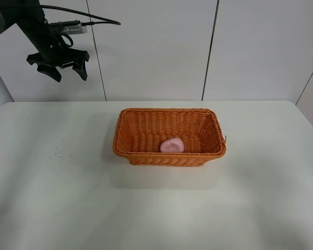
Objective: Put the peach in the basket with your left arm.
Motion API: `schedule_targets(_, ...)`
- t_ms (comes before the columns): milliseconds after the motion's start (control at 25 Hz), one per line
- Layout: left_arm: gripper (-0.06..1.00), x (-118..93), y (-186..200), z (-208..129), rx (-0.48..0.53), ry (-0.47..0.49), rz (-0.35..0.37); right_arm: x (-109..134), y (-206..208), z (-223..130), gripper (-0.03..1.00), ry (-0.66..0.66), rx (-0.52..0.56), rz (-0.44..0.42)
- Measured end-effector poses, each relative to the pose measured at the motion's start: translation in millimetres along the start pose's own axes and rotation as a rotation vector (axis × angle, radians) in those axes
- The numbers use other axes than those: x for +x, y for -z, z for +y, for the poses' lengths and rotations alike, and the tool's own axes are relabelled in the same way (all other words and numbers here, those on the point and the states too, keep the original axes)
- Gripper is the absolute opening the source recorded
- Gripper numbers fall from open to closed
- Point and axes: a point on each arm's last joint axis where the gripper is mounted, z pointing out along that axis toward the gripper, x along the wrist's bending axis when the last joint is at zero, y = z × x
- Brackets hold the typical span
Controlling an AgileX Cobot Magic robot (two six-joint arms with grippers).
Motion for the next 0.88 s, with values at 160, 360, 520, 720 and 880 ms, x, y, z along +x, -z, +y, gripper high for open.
schedule_targets(160, 0.87, 0, 3, -11, 0.04, 0.0, 0.002, 0, 0, 0, 0.69, 0.0, 0.0, 0.0)
schedule_targets(360, 0.86, 0, 29, -44, 0.107, -0.023, 0.004, 0, 0, 0, 0.69, 0.0, 0.0, 0.0)
schedule_targets(520, 0.86, 0, 60, -86, 0.156, -0.028, 0.006, 0, 0, 0, 0.69, 0.0, 0.0, 0.0)
schedule_targets(720, 0.86, 0, 104, -160, 0.191, -0.031, 0.011, 0, 0, 0, 0.69, 0.0, 0.0, 0.0)
schedule_targets(880, 0.86, 4, 129, -228, 0.197, -0.043, 0.04, 0, 0, 0, 0.69, 0.0, 0.0, 0.0)
